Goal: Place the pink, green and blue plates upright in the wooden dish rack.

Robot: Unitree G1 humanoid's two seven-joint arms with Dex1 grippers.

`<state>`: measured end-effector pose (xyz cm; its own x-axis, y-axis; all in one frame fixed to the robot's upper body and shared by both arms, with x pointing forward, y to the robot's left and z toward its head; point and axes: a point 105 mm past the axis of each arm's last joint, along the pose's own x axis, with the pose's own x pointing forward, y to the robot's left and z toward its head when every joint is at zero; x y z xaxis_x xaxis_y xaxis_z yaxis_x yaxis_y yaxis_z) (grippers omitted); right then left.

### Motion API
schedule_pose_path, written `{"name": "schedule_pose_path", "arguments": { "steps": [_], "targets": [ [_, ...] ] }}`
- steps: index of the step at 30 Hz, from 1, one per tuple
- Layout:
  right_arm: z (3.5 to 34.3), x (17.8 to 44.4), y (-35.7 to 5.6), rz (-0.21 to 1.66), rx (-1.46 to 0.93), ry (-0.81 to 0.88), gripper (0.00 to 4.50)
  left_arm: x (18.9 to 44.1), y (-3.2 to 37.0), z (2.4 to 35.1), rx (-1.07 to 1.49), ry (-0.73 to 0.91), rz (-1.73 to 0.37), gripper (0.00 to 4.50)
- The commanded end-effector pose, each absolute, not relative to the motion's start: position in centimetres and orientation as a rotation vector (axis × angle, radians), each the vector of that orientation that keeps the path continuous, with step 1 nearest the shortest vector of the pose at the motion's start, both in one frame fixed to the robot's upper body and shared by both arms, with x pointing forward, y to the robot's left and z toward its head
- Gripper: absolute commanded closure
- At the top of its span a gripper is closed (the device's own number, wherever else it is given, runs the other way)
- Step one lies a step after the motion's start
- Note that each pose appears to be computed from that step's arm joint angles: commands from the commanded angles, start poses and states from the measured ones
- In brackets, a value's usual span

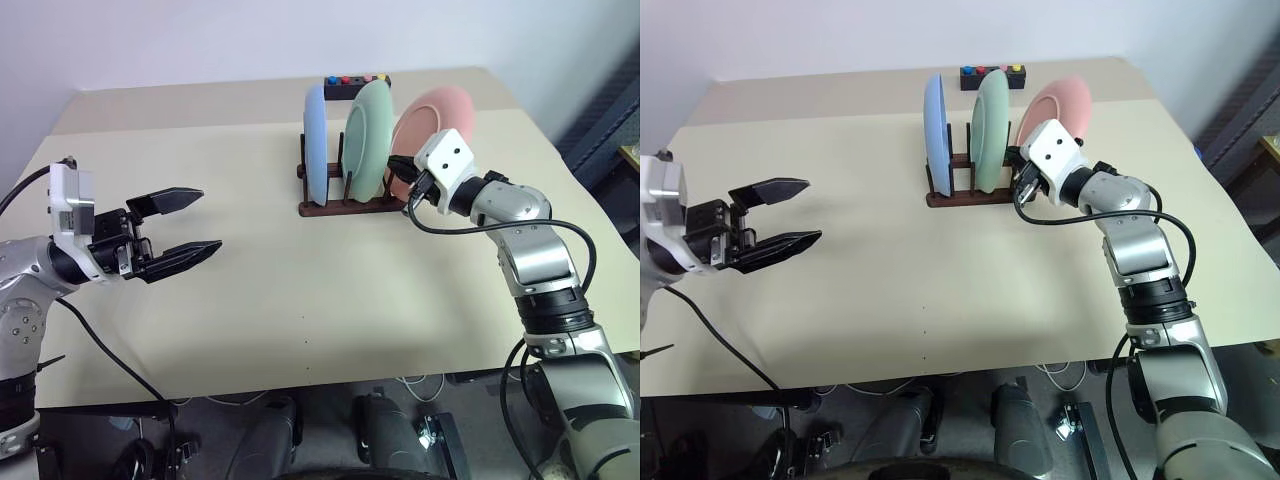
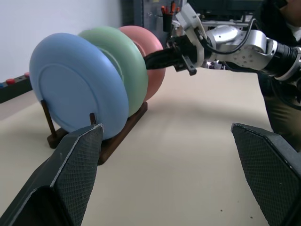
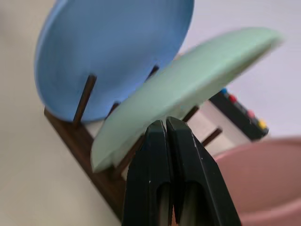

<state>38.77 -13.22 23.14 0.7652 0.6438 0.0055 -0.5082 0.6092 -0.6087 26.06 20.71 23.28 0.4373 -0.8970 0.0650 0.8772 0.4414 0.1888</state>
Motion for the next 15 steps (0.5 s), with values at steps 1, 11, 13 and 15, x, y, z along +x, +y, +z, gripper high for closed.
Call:
{"name": "schedule_pose_path", "arguments": {
  "steps": [1, 11, 13, 15],
  "targets": [
    [26.4, 38.3, -12.6, 0.657, -0.636, -0.358, 4.45, 25.7, 20.6, 23.9, 0.154, -0.195, -1.108, 0.00],
    [34.2, 38.4, -16.0, 0.389, -0.540, -0.642, 4.45, 25.7, 20.7, 23.9, 0.150, -0.191, -1.105, 0.00],
    [35.8, 38.3, -18.1, 0.281, -0.531, -0.690, 4.45, 25.8, 20.6, 23.9, 0.150, -0.193, -1.108, 0.00],
    [36.7, 38.5, -20.7, 0.142, -0.544, -0.700, 4.45, 25.8, 20.6, 23.9, 0.149, -0.194, -1.111, 0.00]
  ]
}}
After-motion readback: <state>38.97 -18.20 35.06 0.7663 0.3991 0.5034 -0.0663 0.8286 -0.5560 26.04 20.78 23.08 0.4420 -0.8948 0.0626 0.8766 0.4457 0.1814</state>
